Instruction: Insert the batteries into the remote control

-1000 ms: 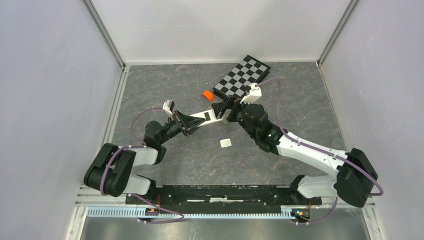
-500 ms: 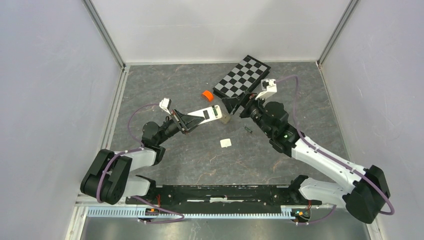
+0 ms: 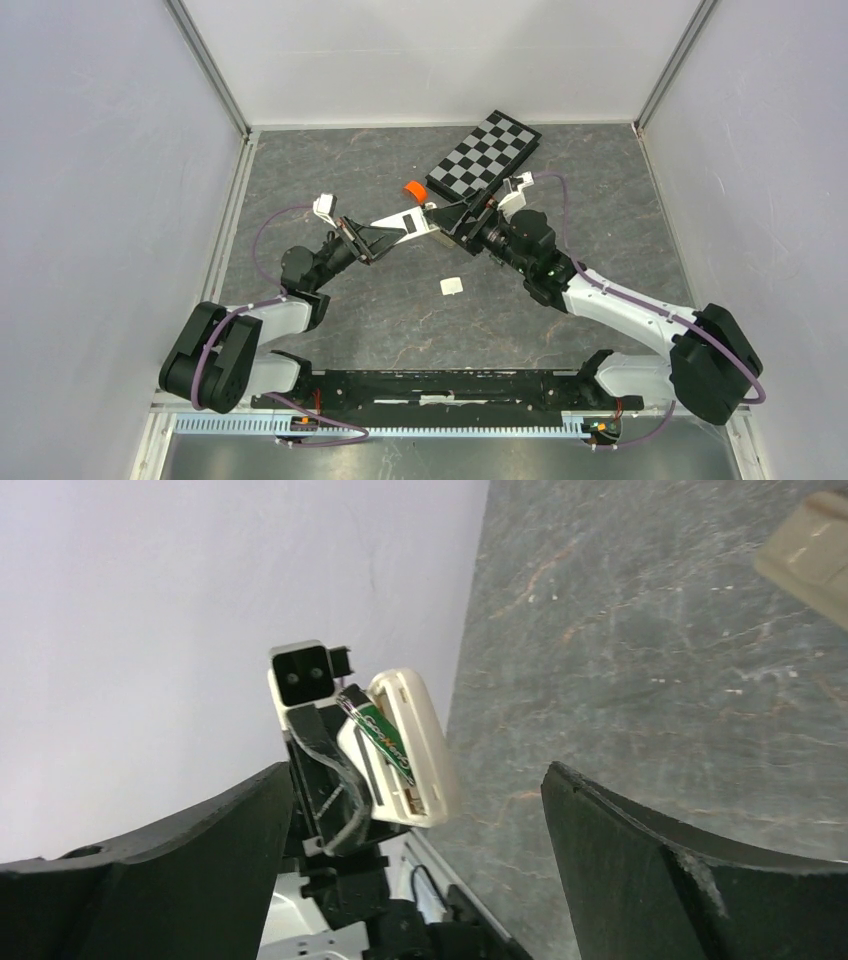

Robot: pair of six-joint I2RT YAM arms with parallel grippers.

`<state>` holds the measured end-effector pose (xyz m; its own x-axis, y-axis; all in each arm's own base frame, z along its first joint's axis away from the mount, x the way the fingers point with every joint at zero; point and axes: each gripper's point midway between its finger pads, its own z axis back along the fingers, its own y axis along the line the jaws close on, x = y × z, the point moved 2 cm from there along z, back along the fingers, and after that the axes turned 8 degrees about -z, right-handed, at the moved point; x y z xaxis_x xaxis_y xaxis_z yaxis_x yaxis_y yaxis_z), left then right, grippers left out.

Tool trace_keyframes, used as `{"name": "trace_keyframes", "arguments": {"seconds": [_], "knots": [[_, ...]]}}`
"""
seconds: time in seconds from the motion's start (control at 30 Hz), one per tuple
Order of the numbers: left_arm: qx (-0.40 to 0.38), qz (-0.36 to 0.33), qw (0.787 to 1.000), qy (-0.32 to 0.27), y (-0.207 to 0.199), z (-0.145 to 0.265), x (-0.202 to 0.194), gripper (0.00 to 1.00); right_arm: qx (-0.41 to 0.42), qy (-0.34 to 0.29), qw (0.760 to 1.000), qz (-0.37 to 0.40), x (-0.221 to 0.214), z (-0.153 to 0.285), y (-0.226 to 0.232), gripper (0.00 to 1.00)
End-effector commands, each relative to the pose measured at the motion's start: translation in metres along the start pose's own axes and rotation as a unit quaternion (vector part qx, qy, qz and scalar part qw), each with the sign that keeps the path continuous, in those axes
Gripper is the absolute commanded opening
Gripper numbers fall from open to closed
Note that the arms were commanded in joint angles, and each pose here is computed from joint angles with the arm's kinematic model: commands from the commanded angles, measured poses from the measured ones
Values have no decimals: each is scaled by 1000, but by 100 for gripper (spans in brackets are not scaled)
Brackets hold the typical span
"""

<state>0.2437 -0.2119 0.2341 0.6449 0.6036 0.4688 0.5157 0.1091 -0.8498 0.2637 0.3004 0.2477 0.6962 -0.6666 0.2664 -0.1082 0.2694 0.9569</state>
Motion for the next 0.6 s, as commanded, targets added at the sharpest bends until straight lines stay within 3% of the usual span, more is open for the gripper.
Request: {"name": "trace_keyframes", "arguments": {"seconds": [0.0,0.13,0.33,0.57], "knots": [[-50,-58,997,-18,-24,-3,9,2,68,-4,996,-59,4,-3,31,98],[-54,-58,997,-23,-27,-2,11,2,67,-23,996,-61,10,-1,31,92],[-61,-59,996,-34,-32,0,13,2,53,-65,995,-51,22,6,22,65],[-70,-55,995,-34,-36,0,13,2,29,-69,997,-7,23,-1,21,50]]}}
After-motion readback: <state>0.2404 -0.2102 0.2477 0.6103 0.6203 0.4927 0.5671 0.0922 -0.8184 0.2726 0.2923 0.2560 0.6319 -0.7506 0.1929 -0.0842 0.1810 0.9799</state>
